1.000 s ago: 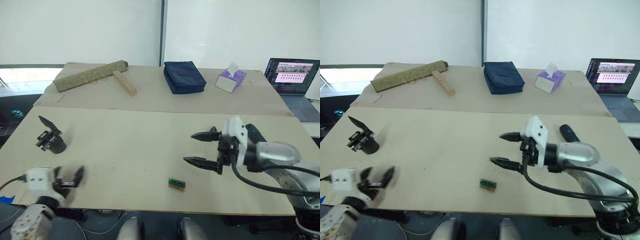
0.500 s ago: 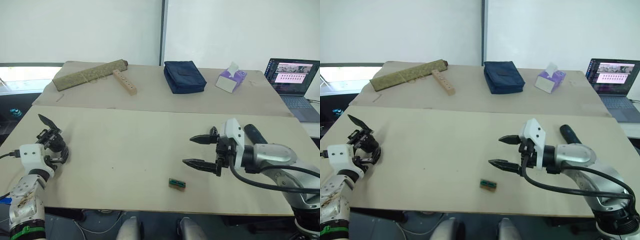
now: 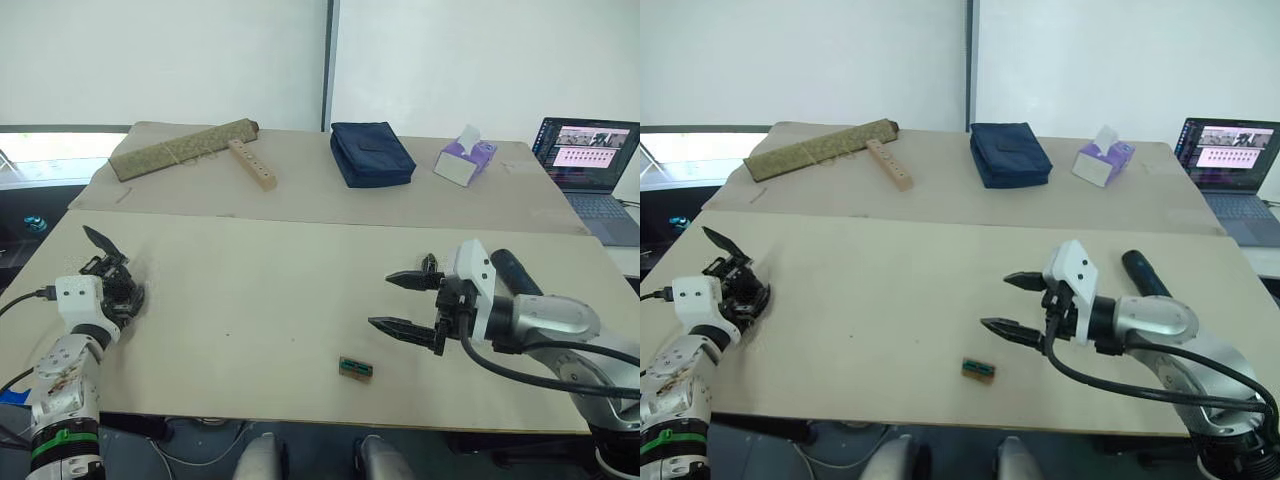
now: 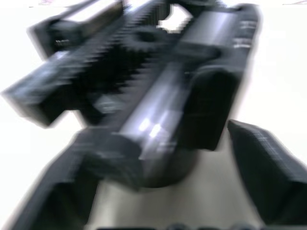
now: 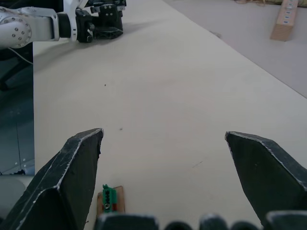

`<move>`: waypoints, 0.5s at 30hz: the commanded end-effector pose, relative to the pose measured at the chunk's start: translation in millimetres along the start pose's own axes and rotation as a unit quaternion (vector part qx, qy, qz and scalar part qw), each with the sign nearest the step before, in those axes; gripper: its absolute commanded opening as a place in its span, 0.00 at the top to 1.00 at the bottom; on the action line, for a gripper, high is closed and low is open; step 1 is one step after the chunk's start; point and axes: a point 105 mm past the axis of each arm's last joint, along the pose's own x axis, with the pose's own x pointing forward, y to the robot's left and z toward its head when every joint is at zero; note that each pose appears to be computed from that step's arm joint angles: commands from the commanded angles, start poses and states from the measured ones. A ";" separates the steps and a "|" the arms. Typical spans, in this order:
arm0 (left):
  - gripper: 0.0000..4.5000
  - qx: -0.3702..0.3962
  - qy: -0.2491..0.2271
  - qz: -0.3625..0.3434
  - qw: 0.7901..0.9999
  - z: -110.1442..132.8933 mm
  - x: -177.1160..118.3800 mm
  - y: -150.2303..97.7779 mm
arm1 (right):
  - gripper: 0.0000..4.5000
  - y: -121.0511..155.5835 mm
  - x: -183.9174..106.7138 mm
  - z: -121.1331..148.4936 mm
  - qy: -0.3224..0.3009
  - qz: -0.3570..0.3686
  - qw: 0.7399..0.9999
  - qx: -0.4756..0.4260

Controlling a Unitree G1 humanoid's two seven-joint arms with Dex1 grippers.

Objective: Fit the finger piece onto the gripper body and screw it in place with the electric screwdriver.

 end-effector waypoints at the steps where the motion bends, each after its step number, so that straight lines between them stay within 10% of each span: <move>1: 0.49 0.025 -0.026 -0.048 0.998 12.3 3.9 -26.4 | 0.00 0.6 -7.8 10.1 -0.008 -0.011 0.999 -0.029; 10: 0.49 0.015 -0.079 -0.368 0.927 50.2 -50.2 -227.9 | 0.00 -1.0 -28.8 -4.4 0.015 -0.082 0.996 -0.022; 15: 0.49 0.027 -0.053 -0.465 0.883 52.8 -65.3 -292.5 | 0.00 8.3 -46.7 -11.5 0.029 -0.130 0.991 -0.010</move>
